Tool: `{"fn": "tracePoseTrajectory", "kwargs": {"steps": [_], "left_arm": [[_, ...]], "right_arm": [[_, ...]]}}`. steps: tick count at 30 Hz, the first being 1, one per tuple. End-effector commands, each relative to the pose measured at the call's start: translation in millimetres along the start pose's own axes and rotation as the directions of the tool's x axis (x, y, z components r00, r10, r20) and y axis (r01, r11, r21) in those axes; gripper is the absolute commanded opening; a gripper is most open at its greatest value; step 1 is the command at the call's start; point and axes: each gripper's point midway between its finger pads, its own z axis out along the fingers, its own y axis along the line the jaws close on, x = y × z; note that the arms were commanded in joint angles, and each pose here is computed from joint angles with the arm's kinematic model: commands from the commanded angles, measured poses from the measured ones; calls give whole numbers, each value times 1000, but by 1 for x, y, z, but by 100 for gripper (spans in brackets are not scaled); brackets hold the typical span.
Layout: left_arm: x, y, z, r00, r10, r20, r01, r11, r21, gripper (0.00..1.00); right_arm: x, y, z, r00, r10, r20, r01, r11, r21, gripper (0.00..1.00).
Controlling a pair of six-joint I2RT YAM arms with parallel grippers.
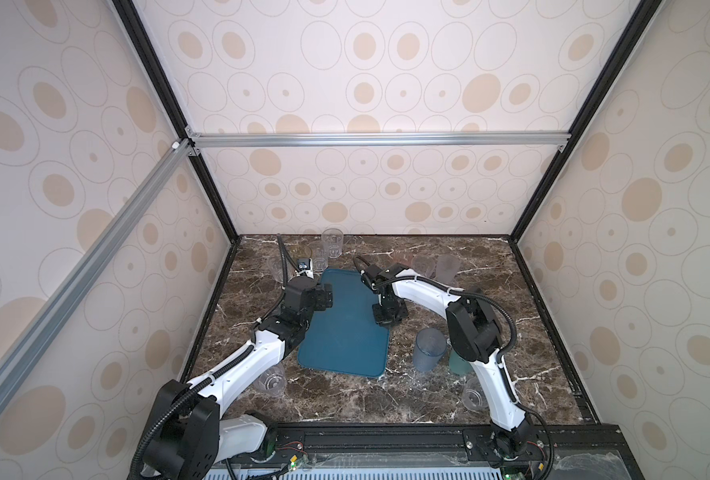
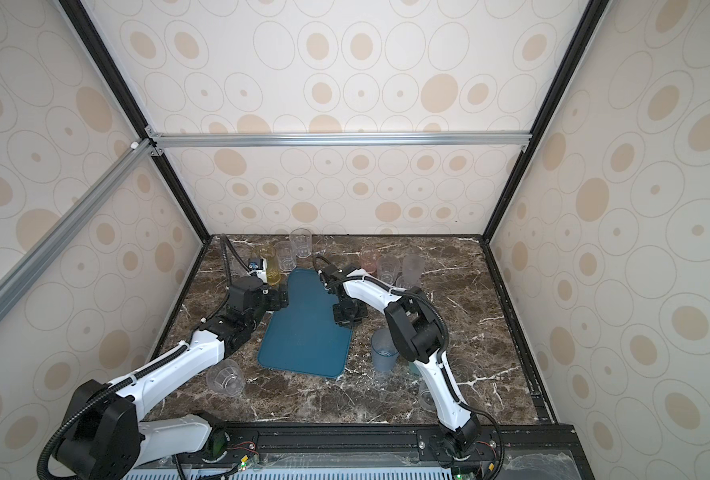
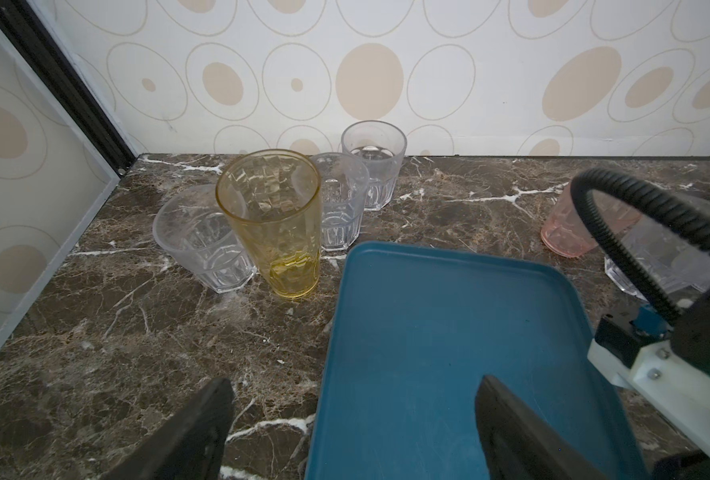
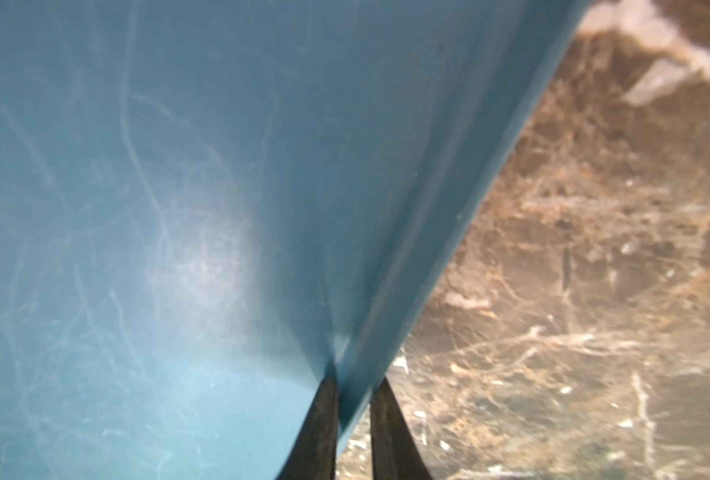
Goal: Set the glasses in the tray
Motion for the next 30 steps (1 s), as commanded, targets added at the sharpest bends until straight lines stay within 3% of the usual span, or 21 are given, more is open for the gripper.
{"fn": "tracePoseTrajectory", "kwargs": {"steps": [1, 6, 12, 17, 20, 26, 30], "left_arm": [[-8, 1, -5, 1000, 11, 15, -11, 1000, -8, 91], [-8, 0, -4, 1000, 8, 12, -8, 1000, -6, 91], [-12, -3, -2, 1000, -4, 2, 4, 1000, -4, 91], [-22, 3, -3, 1000, 17, -21, -18, 999, -51, 91], [-34, 2, -7, 998, 61, -24, -62, 997, -53, 91], [-62, -23, -23, 997, 20, 75, -28, 994, 110, 87], [-75, -40, -32, 986, -122, 113, 93, 968, 232, 71]], "right_arm": [[9, -22, 1, 997, -54, -63, 58, 996, 73, 15], [6, -31, -2, 990, -117, -79, 126, 985, 122, 15], [-3, -18, -17, 991, -127, -37, 129, 990, 63, 20], [-9, -8, -61, 994, -108, 34, 108, 994, -13, 38], [-10, -7, -99, 989, -85, 120, 93, 994, -60, 41], [1, -38, -154, 975, -30, 220, 45, 997, -64, 43], [22, -72, -177, 974, -4, 225, 16, 998, -53, 44]]}}
